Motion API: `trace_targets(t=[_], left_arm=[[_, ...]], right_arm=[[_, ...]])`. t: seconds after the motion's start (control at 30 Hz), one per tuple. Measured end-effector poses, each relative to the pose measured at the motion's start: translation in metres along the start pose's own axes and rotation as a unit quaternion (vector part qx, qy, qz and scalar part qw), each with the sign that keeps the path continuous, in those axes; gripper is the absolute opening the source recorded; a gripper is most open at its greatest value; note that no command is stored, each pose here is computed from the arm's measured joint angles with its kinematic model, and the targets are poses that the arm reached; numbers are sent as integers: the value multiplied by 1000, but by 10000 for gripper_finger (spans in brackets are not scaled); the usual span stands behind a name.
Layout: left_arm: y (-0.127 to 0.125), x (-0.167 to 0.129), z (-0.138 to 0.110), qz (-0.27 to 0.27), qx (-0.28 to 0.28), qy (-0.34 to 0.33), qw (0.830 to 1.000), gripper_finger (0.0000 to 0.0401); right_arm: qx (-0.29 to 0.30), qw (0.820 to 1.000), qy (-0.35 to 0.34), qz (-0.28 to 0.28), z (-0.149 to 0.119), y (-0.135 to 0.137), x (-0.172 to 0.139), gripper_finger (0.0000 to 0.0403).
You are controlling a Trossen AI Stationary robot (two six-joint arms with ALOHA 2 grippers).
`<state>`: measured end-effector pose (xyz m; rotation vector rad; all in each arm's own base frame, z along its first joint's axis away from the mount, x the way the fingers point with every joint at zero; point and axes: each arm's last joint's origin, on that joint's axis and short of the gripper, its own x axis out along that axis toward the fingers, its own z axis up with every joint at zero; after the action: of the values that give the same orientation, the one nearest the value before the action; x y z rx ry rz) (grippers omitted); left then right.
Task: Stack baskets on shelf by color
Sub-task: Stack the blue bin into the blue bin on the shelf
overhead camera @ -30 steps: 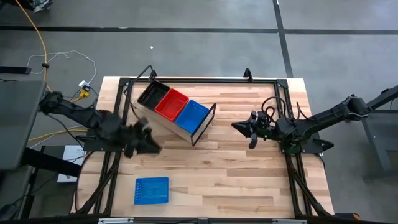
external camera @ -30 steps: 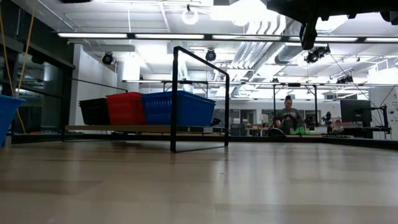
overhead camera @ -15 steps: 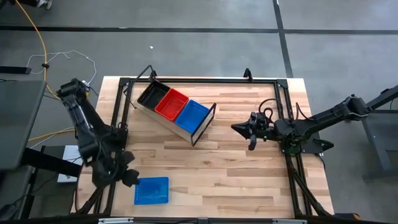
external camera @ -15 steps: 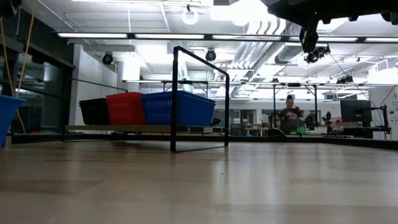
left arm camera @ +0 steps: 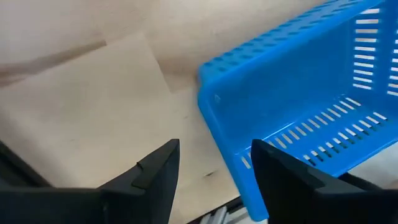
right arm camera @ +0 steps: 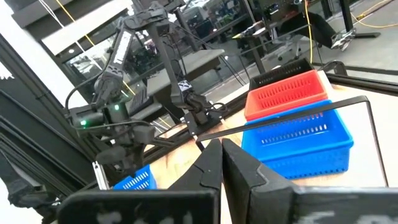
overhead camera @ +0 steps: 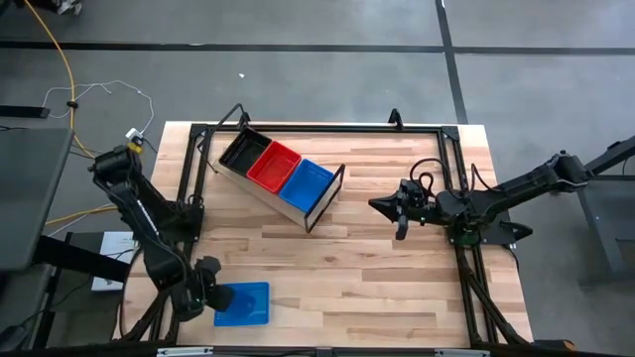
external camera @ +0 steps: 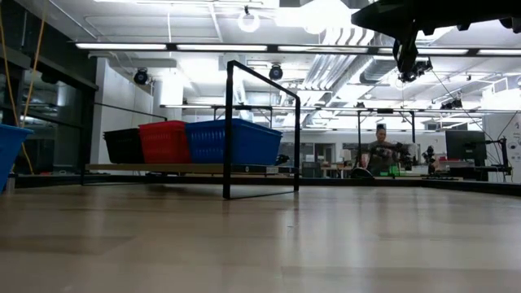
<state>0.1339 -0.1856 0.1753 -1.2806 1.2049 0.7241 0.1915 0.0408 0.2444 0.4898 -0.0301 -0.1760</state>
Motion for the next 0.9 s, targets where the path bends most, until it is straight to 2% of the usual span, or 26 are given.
trace_targets(t=[0.2,0.3,0.4,0.53,0.57,0.67,0.77,0.9], left_arm=[[-9,7,5,-11,-23,-3,1000,185],[-9,10,8,-6,-28,-9,1000,163],[-7,14,13,-4,-28,-14,1000,115],[-12,15,18,-7,-2,-6,1000,25],[-13,13,19,-13,4,-3,1000,13],[-19,0,25,-51,18,2,999,13],[-22,-25,34,-115,31,-4,993,4],[-16,-69,53,-214,19,-52,975,2]], right_arm=[[-1,1000,0,-5,0,0,0,0],[-2,1000,1,-7,-1,-1,0,0],[-2,1000,2,-7,-1,-1,0,0],[-2,1000,1,-8,-1,-1,0,0],[-3,1000,2,-8,-1,-1,0,0],[-5,1000,3,-9,-1,-1,0,0],[-6,1000,5,-10,-2,-1,0,0],[-7,1000,6,-12,-2,-1,0,0]])
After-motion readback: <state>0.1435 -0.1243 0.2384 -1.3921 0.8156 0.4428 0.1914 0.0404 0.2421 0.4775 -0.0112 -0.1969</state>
